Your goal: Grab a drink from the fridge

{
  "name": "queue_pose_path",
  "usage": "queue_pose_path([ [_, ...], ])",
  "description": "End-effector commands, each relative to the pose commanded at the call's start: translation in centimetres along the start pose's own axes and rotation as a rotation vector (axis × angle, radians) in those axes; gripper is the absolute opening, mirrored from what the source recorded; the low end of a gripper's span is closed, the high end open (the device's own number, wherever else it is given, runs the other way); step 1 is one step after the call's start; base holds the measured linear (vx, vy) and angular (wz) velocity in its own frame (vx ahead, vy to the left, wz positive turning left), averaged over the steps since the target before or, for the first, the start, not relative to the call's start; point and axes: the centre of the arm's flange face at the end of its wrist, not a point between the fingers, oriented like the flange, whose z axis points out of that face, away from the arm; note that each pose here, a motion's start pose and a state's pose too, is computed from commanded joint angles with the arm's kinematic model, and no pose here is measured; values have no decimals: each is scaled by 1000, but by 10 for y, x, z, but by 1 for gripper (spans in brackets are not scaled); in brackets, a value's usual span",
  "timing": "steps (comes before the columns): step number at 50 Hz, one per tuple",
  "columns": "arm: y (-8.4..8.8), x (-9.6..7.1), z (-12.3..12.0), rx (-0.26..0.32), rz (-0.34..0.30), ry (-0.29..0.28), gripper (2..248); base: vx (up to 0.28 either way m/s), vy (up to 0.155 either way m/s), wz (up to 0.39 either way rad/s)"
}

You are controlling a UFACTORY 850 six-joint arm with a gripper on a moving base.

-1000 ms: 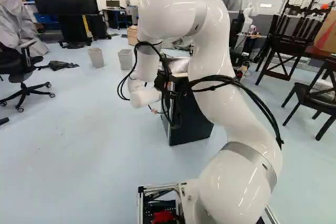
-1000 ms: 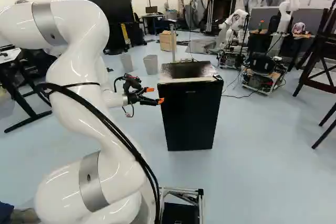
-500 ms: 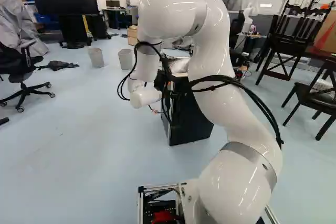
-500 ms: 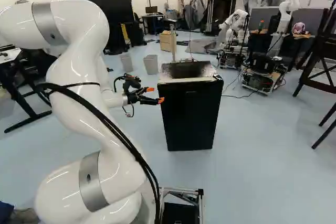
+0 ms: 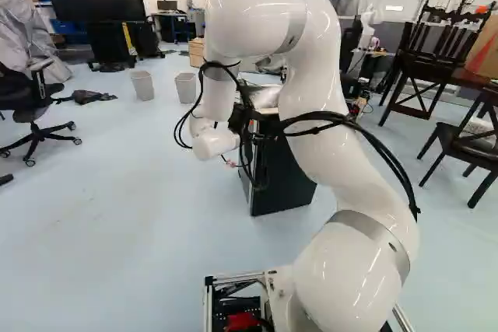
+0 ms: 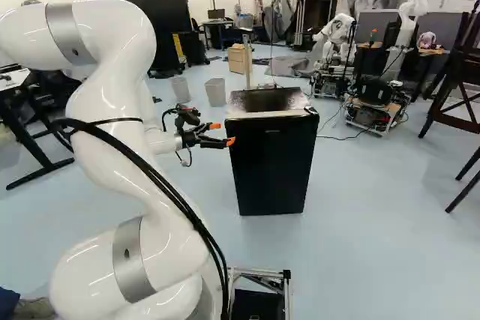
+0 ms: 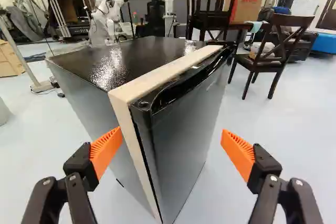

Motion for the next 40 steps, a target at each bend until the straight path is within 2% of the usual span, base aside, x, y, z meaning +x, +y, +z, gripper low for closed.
queue_pose_path([
  [40,2,6,5,-19,4,49,247,0,0,0],
])
